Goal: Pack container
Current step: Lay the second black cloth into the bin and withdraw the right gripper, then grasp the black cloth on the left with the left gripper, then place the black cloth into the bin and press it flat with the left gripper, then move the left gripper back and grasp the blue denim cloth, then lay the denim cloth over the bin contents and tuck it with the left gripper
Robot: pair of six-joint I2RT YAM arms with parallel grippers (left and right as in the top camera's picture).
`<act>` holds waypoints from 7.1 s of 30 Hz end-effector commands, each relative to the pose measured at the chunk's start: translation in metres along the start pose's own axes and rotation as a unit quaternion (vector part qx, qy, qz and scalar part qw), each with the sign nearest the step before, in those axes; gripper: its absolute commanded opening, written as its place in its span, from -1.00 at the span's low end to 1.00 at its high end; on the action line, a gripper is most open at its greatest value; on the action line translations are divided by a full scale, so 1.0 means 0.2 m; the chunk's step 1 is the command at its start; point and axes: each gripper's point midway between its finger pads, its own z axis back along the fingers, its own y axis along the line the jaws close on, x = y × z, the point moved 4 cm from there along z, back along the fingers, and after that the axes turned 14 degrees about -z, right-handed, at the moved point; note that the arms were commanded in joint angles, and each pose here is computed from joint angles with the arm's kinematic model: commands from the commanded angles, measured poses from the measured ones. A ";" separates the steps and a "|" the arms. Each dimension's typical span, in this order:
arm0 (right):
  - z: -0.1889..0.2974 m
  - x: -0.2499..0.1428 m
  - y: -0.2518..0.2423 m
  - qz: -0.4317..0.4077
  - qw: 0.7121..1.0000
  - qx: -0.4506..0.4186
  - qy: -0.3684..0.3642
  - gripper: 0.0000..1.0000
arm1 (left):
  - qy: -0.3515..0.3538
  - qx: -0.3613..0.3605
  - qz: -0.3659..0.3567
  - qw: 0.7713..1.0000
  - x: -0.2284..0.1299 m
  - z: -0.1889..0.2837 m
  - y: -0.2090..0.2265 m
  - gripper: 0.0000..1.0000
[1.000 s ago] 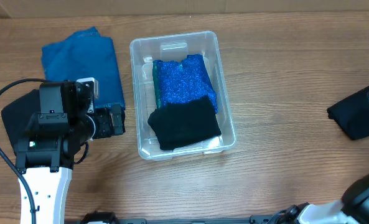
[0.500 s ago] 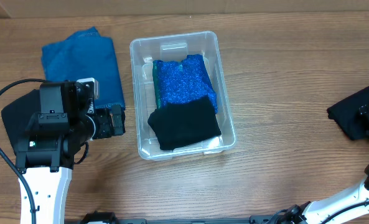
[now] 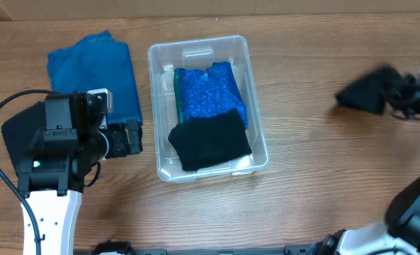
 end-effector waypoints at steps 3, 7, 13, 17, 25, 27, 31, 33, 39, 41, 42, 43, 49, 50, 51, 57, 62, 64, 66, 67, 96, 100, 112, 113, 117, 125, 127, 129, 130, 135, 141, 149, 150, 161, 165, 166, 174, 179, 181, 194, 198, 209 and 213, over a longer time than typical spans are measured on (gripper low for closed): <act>0.04 -0.66 0.88 0.416 0.903 0.076 0.079 -0.92 | -0.008 -0.001 -0.006 1.000 0.02 0.02 0.00 1.00; -0.02 -1.28 1.09 0.647 0.745 0.077 0.141 -0.92 | -0.005 -0.001 -0.006 1.000 0.02 0.02 0.00 1.00; 0.06 -1.77 1.02 0.814 0.514 0.133 0.234 -0.92 | -0.005 -0.002 -0.006 1.000 0.02 0.02 0.00 1.00; 0.01 -1.82 0.99 0.814 0.504 0.130 0.258 -0.92 | -0.004 -0.002 -0.006 1.000 0.01 0.02 0.00 1.00; -0.15 -1.87 0.87 0.811 0.481 0.107 0.315 -0.92 | -0.005 -0.001 -0.006 1.000 0.02 0.02 0.00 1.00; -0.31 -1.74 0.94 0.804 0.543 0.032 0.242 1.00 | -0.004 -0.002 -0.006 1.000 0.02 0.02 0.00 1.00; -0.35 -1.24 1.13 0.664 0.726 -0.174 -0.041 1.00 | -0.004 -0.002 -0.006 1.000 0.01 0.02 0.00 1.00; -0.26 -1.21 1.17 0.655 0.734 -0.166 -0.065 1.00 | -0.004 -0.002 -0.006 1.000 0.01 0.02 0.00 1.00; 0.12 -0.92 1.12 0.376 0.909 -0.125 -0.132 1.00 | 0.012 0.014 0.005 1.000 -0.02 0.03 0.02 1.00; 0.19 -0.83 0.94 0.313 0.941 -0.121 -0.052 1.00 | 0.021 0.067 0.055 0.996 -0.04 0.07 0.13 1.00; 0.21 -0.79 0.86 0.291 0.947 -0.134 -0.030 1.00 | 0.021 0.083 0.079 0.993 -0.04 0.10 0.17 1.00; 0.23 -0.76 0.77 0.260 0.955 -0.145 -0.004 1.00 | 0.018 0.109 0.121 0.986 -0.05 0.15 0.23 1.00; 0.28 -0.66 0.64 0.183 0.973 -0.140 0.020 1.00 | -0.035 0.211 0.384 0.898 -0.20 0.32 0.86 1.00; 0.28 -0.66 0.64 0.183 0.973 -0.140 0.020 1.00 | -0.031 0.218 0.418 0.881 -0.24 0.30 0.94 1.00; 0.28 -0.66 0.64 0.183 0.973 -0.140 0.020 1.00 | -0.026 0.207 0.450 0.868 -0.27 0.23 1.08 1.00; 0.21 -0.66 0.61 0.179 0.971 -0.154 0.036 1.00 | 0.062 0.170 0.404 0.897 -0.43 -0.26 1.45 1.00; 0.12 -0.65 0.56 0.174 0.968 -0.174 0.052 1.00 | 0.093 0.150 0.369 0.912 -0.52 -0.51 1.56 1.00; 0.12 -0.64 0.56 0.175 0.967 -0.178 0.045 1.00 | 0.096 0.141 0.365 0.915 -0.55 -0.58 1.58 1.00; 0.12 -0.63 0.56 0.176 0.967 -0.179 0.044 1.00 | 0.103 0.137 0.367 0.914 -0.57 -0.62 1.59 1.00; 0.12 -0.63 0.56 0.176 0.967 -0.180 0.044 1.00 | 0.109 0.133 0.370 0.913 -0.60 -0.65 1.60 1.00; 0.12 -0.64 0.55 0.175 0.966 -0.186 0.047 1.00 | -0.212 -0.199 -0.018 0.957 0.45 0.22 0.01 -0.92; 0.12 -0.64 0.55 0.175 0.966 -0.187 0.047 1.00 | -0.181 -0.256 -0.346 0.884 0.38 0.06 -0.56 -0.92; 0.13 -0.63 0.54 0.176 0.964 -0.197 0.039 1.00 | -0.018 -0.257 -0.519 0.815 0.14 -0.43 -0.83 -0.92; 0.13 -0.63 0.54 0.176 0.964 -0.197 0.039 1.00 | -0.001 -0.262 -0.516 0.816 0.11 -0.43 -0.82 -0.92; 0.13 -0.63 0.53 0.176 0.964 -0.197 0.039 1.00 | 0.046 -0.277 -0.507 0.815 0.02 -0.45 -0.80 -0.92; 0.13 -0.63 0.53 0.176 0.964 -0.198 0.040 1.00 | 0.103 -0.239 -0.488 0.833 0.00 -0.69 -0.76 1.00; 0.13 -0.63 0.53 0.176 0.964 -0.198 0.040 1.00 | 0.086 -0.087 -0.422 0.898 0.19 -0.72 -0.64 1.00; 0.13 -0.63 0.53 0.176 0.963 -0.198 0.040 1.00 | 0.040 -0.026 -0.377 0.925 0.38 -0.62 -0.61 1.00; 0.13 -0.63 0.53 0.176 0.963 -0.198 0.041 1.00 | 0.005 -0.024 -0.368 0.930 0.47 -0.53 -0.64 1.00; 0.13 -0.63 0.53 0.176 0.963 -0.198 0.040 1.00 | -0.031 -0.144 -0.356 0.923 0.46 -0.28 -0.84 0.79; 0.13 -0.63 0.53 0.176 0.964 -0.198 0.040 1.00 | 0.132 -0.156 -0.300 0.932 0.13 -0.28 -0.78 -0.92; 0.13 -0.63 0.53 0.175 0.963 -0.199 0.042 1.00 | 0.191 -0.123 -0.243 0.943 -0.19 -0.98 -0.68 -0.92; 0.13 -0.63 0.53 0.175 0.963 -0.200 0.043 1.00 | 0.217 -0.118 -0.228 0.942 -0.23 -1.08 -0.64 -0.92; 0.13 -0.64 0.52 0.174 0.963 -0.202 0.045 1.00 | 0.115 -0.081 -0.243 0.960 0.14 -0.57 -0.63 -0.56; 0.13 -0.64 0.52 0.174 0.963 -0.202 0.045 1.00 | 0.009 -0.023 -0.163 0.986 0.28 -0.16 -0.44 1.00; 0.13 -0.64 0.52 0.174 0.963 -0.202 0.045 1.00 | -0.008 -0.011 -0.143 0.990 0.30 -0.10 -0.37 1.00; 0.13 -0.64 0.52 0.174 0.963 -0.201 0.045 1.00 | -0.006 0.086 0.096 0.992 0.34 -0.27 0.52 1.00; 0.13 -0.64 0.52 0.175 0.963 -0.202 0.045 1.00 | -0.032 0.024 0.193 0.980 0.26 -0.66 1.04 1.00; 0.13 -0.64 0.52 0.175 0.963 -0.202 0.045 1.00 | -0.045 0.005 0.213 0.976 0.22 -0.79 1.16 1.00; 0.14 -0.65 0.52 0.177 0.961 -0.205 0.050 1.00 | -0.086 -0.246 0.256 0.931 0.15 -1.38 1.01 -0.53; 0.14 -0.65 0.51 0.177 0.961 -0.206 0.052 1.00 | -0.107 -0.293 0.235 0.920 0.28 -1.22 0.91 -0.92; 0.14 -0.66 0.50 0.174 0.960 -0.211 0.057 1.00 | -0.327 -0.198 -0.019 0.924 0.71 0.44 0.09 -0.92; 0.14 -0.66 0.50 0.172 0.961 -0.211 0.057 1.00 | -0.315 -0.217 -0.070 0.921 0.65 0.53 -0.38 -0.92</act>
